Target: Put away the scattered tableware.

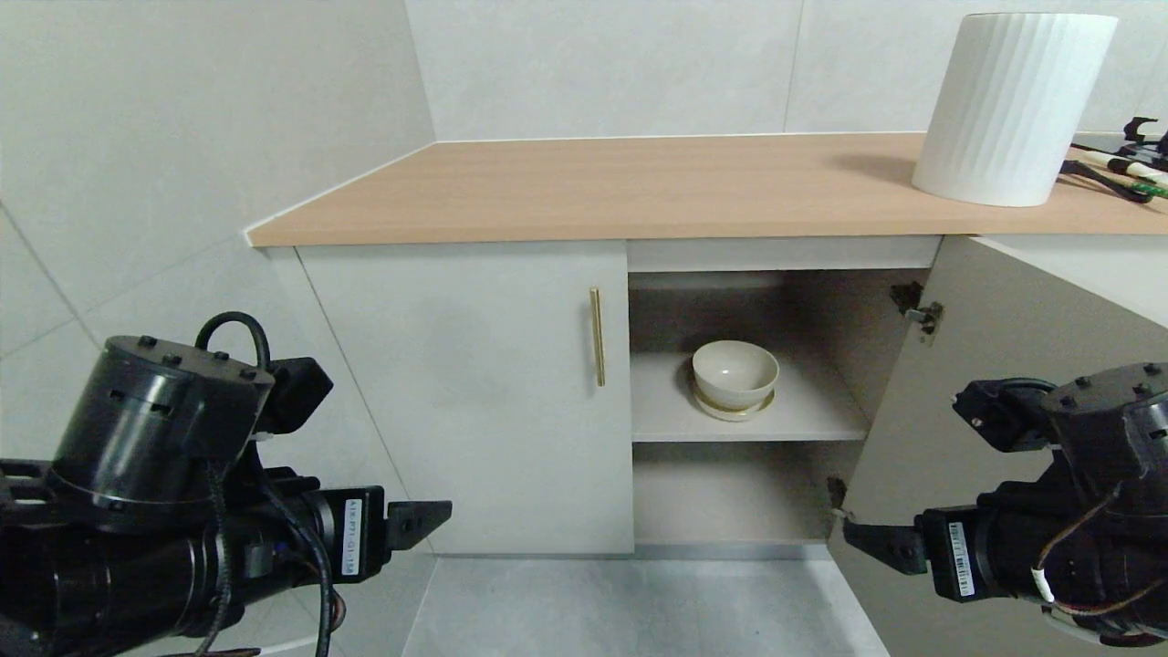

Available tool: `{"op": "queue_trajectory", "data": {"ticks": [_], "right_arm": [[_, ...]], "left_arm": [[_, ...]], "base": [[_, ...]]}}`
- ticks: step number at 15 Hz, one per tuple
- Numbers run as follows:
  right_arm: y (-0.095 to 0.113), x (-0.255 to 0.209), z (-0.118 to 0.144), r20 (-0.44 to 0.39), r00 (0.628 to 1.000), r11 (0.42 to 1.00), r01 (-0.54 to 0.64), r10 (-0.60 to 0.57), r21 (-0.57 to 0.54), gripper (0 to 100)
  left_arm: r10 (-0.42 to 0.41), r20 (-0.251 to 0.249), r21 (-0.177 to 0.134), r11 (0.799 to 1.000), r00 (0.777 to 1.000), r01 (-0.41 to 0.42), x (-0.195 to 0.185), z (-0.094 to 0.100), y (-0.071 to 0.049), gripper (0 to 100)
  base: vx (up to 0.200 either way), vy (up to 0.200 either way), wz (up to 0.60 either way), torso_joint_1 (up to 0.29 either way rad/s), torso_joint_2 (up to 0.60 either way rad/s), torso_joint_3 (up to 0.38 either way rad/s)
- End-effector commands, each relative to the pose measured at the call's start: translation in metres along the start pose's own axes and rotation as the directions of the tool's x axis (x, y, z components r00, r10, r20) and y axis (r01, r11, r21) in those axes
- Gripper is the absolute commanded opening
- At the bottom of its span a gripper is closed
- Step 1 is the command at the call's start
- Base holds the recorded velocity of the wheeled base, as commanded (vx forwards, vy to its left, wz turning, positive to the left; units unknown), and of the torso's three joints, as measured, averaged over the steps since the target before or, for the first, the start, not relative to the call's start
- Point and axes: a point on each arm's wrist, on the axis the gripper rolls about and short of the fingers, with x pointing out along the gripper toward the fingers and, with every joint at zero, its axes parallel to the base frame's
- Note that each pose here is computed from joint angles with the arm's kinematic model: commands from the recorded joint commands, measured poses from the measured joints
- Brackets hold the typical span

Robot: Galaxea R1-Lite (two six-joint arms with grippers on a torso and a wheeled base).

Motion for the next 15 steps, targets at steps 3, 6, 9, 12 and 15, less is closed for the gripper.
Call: {"op": "queue_trajectory", "data": {"ticks": [3,6,9,12,15], "right_arm": [[-0.0001,-0.0011,0.0002,0.003,1.000,1.000,-0.002,0.002,-0.006,100],[-0.0004,-0.0010,-0.0006,-0.002,1.000,1.000,0.001,-0.001,-0.015,100],[-0.0013,-0.0016,-0.0025,-0.024,1.000,1.000,0.010,-0.010,-0.021,100],[-0.0015,-0.0015,-0.0030,-0.026,1.000,1.000,0.012,-0.013,-0.023,100],[-0.0027,-0.0050,-0.0031,-0.019,1.000,0.999,0.021,-0.022,-0.038,100]], "left_arm": [[0.003,-0.010,0.005,1.000,1.000,-0.003,0.0030,-0.0007,-0.0011,100],[0.005,-0.018,0.008,1.000,1.000,-0.005,0.0050,-0.0018,-0.0019,100],[0.005,-0.018,0.009,1.000,1.000,-0.005,0.0050,-0.0018,-0.0019,100],[0.006,-0.014,0.007,1.000,1.000,-0.006,0.0042,-0.0013,-0.0015,100],[0.003,-0.008,0.005,1.000,1.000,-0.003,0.0026,-0.0010,-0.0012,100]], "base": [[-0.200,0.000,0.00,0.002,0.00,0.001],[-0.200,0.000,0.00,0.002,0.00,0.004],[-0.133,0.000,0.00,0.002,0.00,-0.005],[0.000,0.000,0.00,0.000,0.00,0.000],[0.000,0.000,0.00,0.000,0.00,0.000]]}}
